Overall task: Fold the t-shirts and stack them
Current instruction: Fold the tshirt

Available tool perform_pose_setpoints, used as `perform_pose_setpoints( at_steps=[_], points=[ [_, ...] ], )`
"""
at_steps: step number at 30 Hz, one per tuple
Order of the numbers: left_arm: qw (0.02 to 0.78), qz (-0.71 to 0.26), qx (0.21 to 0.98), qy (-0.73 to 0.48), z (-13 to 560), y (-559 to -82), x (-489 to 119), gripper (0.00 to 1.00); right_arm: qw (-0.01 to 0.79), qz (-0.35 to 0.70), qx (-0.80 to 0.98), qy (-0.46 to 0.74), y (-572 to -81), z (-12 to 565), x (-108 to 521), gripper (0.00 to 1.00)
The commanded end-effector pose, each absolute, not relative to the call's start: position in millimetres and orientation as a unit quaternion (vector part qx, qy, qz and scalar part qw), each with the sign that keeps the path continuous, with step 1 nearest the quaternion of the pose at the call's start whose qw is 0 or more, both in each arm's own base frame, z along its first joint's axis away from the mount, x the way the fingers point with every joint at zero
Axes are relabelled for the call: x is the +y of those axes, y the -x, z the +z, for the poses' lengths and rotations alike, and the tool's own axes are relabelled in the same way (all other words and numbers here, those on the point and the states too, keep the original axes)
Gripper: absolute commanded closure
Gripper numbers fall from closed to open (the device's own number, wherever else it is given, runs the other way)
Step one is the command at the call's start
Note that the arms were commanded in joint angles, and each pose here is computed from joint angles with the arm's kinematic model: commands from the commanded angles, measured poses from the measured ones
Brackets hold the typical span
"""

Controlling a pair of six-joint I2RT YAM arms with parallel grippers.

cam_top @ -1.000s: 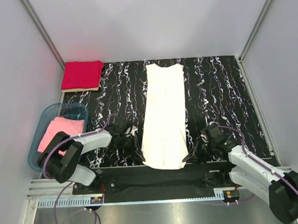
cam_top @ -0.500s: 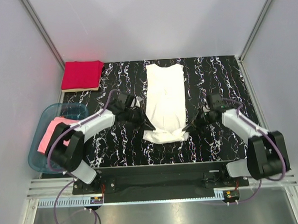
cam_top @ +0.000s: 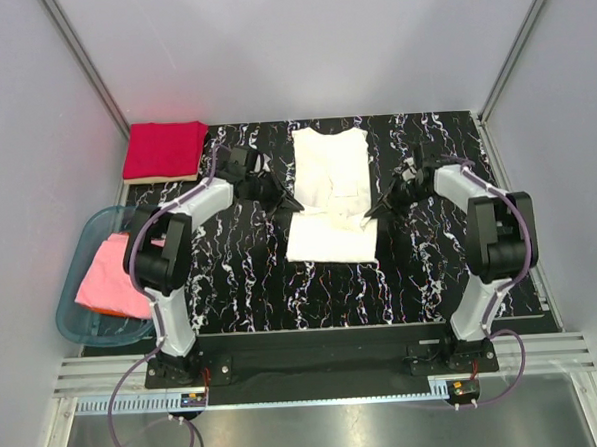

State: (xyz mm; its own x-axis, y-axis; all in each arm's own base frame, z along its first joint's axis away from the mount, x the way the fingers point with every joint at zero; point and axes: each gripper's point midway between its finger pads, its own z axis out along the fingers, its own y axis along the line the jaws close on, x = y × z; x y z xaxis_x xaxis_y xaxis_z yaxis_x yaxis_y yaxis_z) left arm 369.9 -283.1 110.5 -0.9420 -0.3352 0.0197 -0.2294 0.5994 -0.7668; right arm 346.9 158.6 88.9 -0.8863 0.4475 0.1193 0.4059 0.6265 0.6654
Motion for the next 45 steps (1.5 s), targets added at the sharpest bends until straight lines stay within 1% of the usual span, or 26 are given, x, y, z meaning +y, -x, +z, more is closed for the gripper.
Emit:
perform_pose_setpoints(
  at_steps=[1,8,18,26,29,31,32,33,34,35,36,37,39,40,41,42,44,45],
  points=[
    [0.081,-0.427,0.885,0.167,120,-395,-284,1.00,0.039,0.389,0.897,-0.208,-369,103,162,1.00],
    [0.082,-0.426,0.881,0.188,111,-419,-282,1.00,0.040,0.406,0.889,-0.208,-400,101,157,1.00],
    [0.094,-0.418,0.876,0.221,105,-443,-270,1.00,0.028,0.419,0.884,-0.203,-418,86,152,1.00],
    [0.084,-0.424,0.872,0.229,96,-456,-274,1.00,0.026,0.425,0.880,-0.209,-433,80,148,1.00],
    [0.078,-0.423,0.873,0.230,89,-457,-274,1.00,0.021,0.427,0.879,-0.210,-436,76,149,0.98],
    [0.080,-0.421,0.874,0.229,87,-458,-275,0.96,0.016,0.426,0.879,-0.212,-437,71,149,0.93],
    [0.082,-0.419,0.874,0.230,86,-459,-273,0.93,0.017,0.427,0.879,-0.212,-439,72,149,0.90],
    [0.083,-0.414,0.876,0.232,83,-461,-271,0.86,0.015,0.426,0.879,-0.213,-440,68,149,0.86],
    [0.084,-0.411,0.878,0.231,82,-461,-269,0.82,0.017,0.428,0.879,-0.209,-442,69,150,0.75],
    [0.100,-0.410,0.881,0.213,88,-467,-268,0.76,0.020,0.428,0.879,-0.208,-444,69,149,0.71],
    [0.117,-0.394,0.888,0.207,89,-472,-262,0.66,0.030,0.427,0.876,-0.224,-452,68,131,0.67],
    [0.129,-0.382,0.894,0.197,93,-474,-258,0.61,0.040,0.421,0.878,-0.225,-456,70,124,0.55],
    [0.166,-0.362,0.903,0.161,113,-477,-248,0.55,0.062,0.420,0.876,-0.228,-466,80,110,0.45],
    [0.176,-0.360,0.903,0.152,121,-477,-245,0.50,0.062,0.420,0.875,-0.234,-466,85,102,0.41],
    [0.181,-0.356,0.907,0.137,123,-471,-242,0.49,0.079,0.414,0.879,-0.225,-469,96,96,0.39],
    [0.193,-0.359,0.904,0.128,137,-468,-240,0.49,0.083,0.407,0.883,-0.220,-467,101,95,0.37],
    [0.177,-0.361,0.907,0.123,132,-450,-239,0.49,0.086,0.401,0.886,-0.214,-454,113,95,0.37],
    [0.179,-0.366,0.906,0.117,140,-442,-240,0.49,0.086,0.401,0.887,-0.214,-449,115,95,0.37]
  ],
)
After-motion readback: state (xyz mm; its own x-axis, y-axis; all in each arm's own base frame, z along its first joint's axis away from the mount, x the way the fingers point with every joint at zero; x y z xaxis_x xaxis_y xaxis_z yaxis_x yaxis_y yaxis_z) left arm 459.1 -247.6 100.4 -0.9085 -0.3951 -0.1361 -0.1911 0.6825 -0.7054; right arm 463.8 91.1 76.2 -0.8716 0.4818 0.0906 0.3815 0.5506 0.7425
